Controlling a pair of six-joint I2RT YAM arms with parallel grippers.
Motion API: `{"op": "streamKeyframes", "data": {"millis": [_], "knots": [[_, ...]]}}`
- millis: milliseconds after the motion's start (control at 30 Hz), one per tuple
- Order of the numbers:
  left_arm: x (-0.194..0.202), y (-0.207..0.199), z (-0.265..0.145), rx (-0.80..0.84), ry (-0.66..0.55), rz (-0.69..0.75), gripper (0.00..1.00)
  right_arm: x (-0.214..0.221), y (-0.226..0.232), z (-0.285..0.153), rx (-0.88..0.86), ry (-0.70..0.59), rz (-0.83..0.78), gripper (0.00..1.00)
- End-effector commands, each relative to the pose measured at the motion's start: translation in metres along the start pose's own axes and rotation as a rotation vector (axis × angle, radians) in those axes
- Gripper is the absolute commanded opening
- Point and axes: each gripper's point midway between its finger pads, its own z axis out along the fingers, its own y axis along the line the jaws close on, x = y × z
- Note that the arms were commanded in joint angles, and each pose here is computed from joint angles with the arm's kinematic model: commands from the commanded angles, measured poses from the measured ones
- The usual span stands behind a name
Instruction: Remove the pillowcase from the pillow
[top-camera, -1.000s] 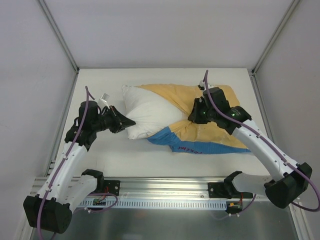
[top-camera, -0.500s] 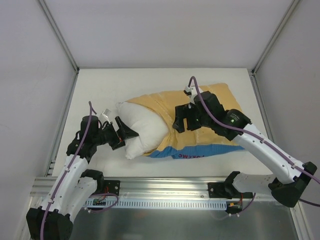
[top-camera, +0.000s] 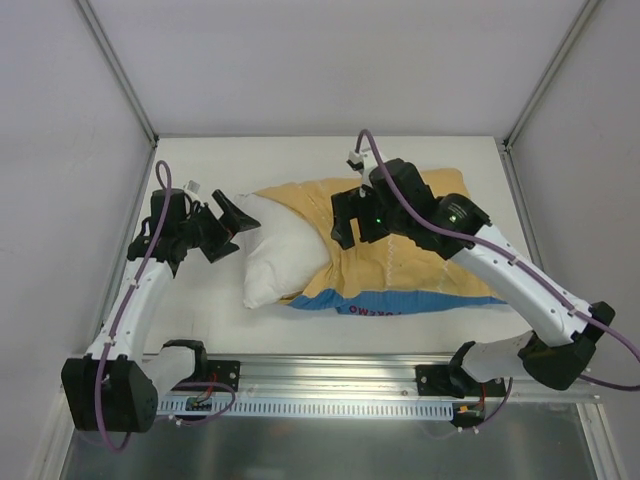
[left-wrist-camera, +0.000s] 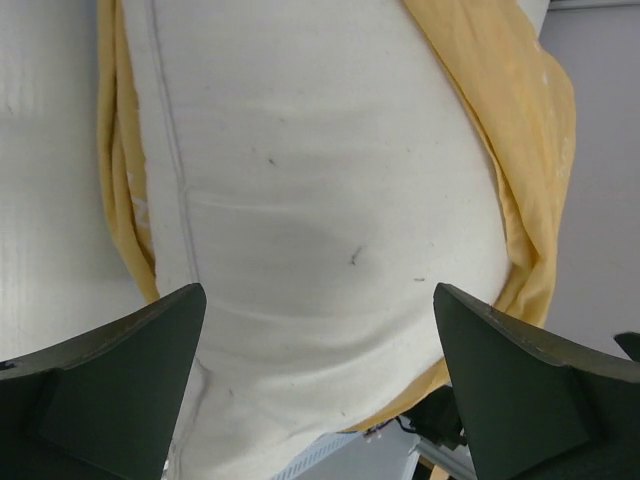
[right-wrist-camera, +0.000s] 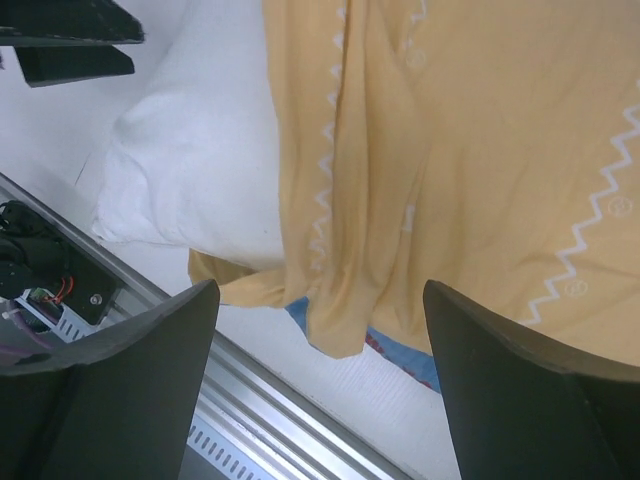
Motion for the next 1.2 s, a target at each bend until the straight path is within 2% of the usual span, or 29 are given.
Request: {"op": "streamKeyframes", "data": {"millis": [0,167,200,267,333,533,600,633,667,700,733,800,933,1000,1167], "knots": [[-0.027,0.003,0.002,-0.030,-0.061,0.015,0.99,-0.015,0.008,0.003,0.030,0.011,-0.069,0.87],[-0.044,0.007,0.007,-0.043,-0.081,0.021,0.99,-0.036,0.024,0.013,0.011,0.005,-0.112,0.88],[-0.046,0.006,0.011,-0.041,-0.075,0.021,0.99,-0.034,0.027,0.026,0.014,0.036,-0.140,0.88],[-0.052,-0.005,0.023,0.026,-0.031,0.040,0.99,-0.046,0.034,0.024,0.030,0.033,-0.173,0.89],[-0.050,-0.013,0.030,0.080,0.019,0.045,0.99,-0.041,0.038,0.042,0.067,0.088,-0.208,0.89],[-0.035,0.003,0.073,0.102,0.136,-0.002,0.99,-0.056,0.055,0.064,0.046,0.063,-0.217,0.91],[-0.037,-0.001,0.080,0.125,0.134,0.005,0.96,-0.062,0.058,0.070,0.044,0.057,-0.216,0.91],[-0.028,-0.006,0.087,0.139,0.164,0.014,0.89,-0.058,0.058,0.080,0.055,0.076,-0.219,0.91],[-0.025,-0.009,0.090,0.156,0.178,0.017,0.75,-0.059,0.058,0.083,0.061,0.075,-0.223,0.91],[-0.021,-0.015,0.093,0.168,0.191,0.020,0.23,-0.065,0.057,0.084,0.077,0.059,-0.225,0.91],[-0.017,-0.014,0.096,0.165,0.208,0.012,0.00,-0.064,0.055,0.093,0.091,0.066,-0.228,0.91],[-0.001,-0.018,0.096,0.176,0.255,0.005,0.00,-0.069,0.054,0.097,0.112,0.053,-0.236,0.90],[0.035,-0.028,0.082,0.193,0.272,0.069,0.00,-0.072,0.051,0.110,0.129,0.054,-0.252,0.88],[0.054,-0.023,0.076,0.191,0.299,0.053,0.00,-0.068,0.052,0.118,0.113,0.074,-0.267,0.87],[0.056,-0.049,0.049,0.306,0.243,0.099,0.00,-0.069,0.045,0.136,0.133,0.085,-0.272,0.87]]}}
